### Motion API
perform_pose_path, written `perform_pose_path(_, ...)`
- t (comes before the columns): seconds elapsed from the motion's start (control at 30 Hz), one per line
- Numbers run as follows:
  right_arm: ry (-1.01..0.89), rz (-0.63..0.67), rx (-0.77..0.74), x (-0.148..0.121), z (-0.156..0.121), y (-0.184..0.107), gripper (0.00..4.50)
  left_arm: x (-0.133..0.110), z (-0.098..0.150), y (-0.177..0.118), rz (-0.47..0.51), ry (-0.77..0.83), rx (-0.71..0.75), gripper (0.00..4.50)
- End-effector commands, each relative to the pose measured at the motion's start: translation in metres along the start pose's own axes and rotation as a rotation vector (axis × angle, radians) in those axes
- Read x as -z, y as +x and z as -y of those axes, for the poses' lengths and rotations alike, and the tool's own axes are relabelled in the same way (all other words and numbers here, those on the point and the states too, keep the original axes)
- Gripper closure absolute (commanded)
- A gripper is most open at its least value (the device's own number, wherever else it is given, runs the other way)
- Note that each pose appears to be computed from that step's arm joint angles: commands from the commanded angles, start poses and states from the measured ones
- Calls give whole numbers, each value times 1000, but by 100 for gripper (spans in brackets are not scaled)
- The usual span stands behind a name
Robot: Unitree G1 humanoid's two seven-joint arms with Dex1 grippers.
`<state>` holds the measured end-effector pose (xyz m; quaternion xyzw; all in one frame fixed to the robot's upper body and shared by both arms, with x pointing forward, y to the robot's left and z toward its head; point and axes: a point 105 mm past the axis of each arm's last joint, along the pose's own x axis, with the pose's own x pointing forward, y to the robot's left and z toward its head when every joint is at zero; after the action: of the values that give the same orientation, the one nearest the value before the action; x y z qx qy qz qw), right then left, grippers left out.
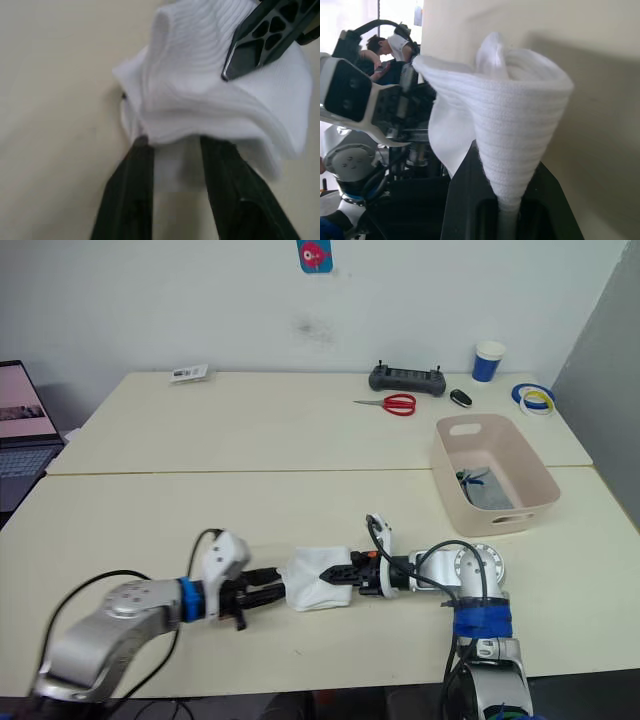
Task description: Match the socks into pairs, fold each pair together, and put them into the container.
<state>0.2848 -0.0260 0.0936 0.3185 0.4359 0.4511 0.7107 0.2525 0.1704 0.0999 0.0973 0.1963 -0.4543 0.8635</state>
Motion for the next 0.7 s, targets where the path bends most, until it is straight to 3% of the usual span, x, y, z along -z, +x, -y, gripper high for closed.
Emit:
perform_pose_path(0.03,-117,91,-34,-24,-21,-19,450,-34,9,-28,92,47,43,175)
perform_pose_path(0.2,-245,175,-53,-44,-44,-34,450,-72,28,-37,171,102,134,14)
perform_pose_path(0.23,-271,188,-53,-46,-47,-38,450,-78,30,-35,181,116,142,5)
perform_pose_path(0.5,-518,445,-64,-93,-94,-99,450,-149,29,-11,409,194,149,5)
perform_pose_path(0.6,-638,585,82,-126,-103,-142,450,-179,36,0,491,229,195,5)
perform_pose_path(0.7,-789,662,340,-153,-95,-179,450,-200,37,11,517,279,199,5)
